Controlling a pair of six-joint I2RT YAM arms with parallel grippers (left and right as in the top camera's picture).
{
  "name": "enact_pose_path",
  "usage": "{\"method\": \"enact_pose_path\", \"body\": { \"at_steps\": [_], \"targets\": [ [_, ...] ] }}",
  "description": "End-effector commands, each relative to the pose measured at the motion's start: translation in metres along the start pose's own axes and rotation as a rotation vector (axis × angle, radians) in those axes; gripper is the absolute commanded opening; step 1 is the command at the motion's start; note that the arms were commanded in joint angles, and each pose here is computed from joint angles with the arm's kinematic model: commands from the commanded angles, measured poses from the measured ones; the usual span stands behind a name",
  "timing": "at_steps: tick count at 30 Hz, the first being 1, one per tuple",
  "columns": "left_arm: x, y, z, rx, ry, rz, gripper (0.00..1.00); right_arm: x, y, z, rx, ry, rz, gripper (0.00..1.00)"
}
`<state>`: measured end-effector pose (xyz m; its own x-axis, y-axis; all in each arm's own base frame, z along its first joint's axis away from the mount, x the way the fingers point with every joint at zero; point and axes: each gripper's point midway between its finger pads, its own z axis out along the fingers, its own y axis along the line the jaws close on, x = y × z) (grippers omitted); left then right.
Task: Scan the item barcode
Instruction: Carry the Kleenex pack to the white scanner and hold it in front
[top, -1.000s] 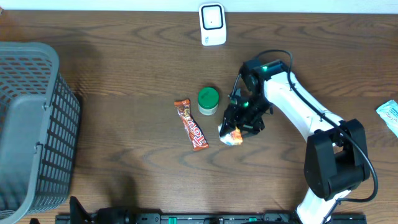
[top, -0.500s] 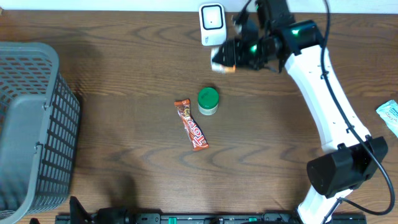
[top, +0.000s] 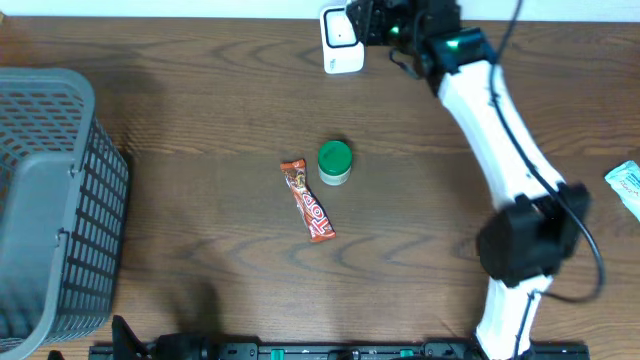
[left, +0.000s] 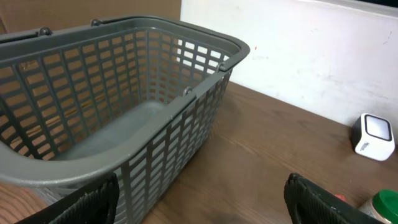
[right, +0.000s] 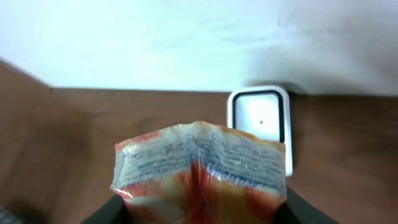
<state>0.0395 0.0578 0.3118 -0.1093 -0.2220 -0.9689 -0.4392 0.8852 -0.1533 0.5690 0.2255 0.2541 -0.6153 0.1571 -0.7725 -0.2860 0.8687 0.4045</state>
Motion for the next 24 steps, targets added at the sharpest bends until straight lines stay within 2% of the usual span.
{"method": "enact_pose_path", "body": {
  "at_steps": [1, 12, 18, 24],
  "targets": [
    [0.0, -0.003, 0.0, 0.018, 0.0, -0.001, 0.85, 0.02, -0.024, 0.046, 0.039, -0.005, 0.002, 0.45],
    [0.0, -0.003, 0.0, 0.018, 0.0, -0.002, 0.85, 0.02, -0.047, 0.113, 0.09, -0.234, -0.039, 0.48],
    [0.0, -0.003, 0.0, 0.018, -0.001, -0.002, 0.85, 0.033, -0.056, 0.134, 0.147, -0.278, -0.087, 0.52],
    [0.0, -0.003, 0.0, 0.018, 0.0, -0.002, 0.85, 0.037, -0.072, 0.137, 0.249, -0.296, -0.158, 0.51]
  ]
}}
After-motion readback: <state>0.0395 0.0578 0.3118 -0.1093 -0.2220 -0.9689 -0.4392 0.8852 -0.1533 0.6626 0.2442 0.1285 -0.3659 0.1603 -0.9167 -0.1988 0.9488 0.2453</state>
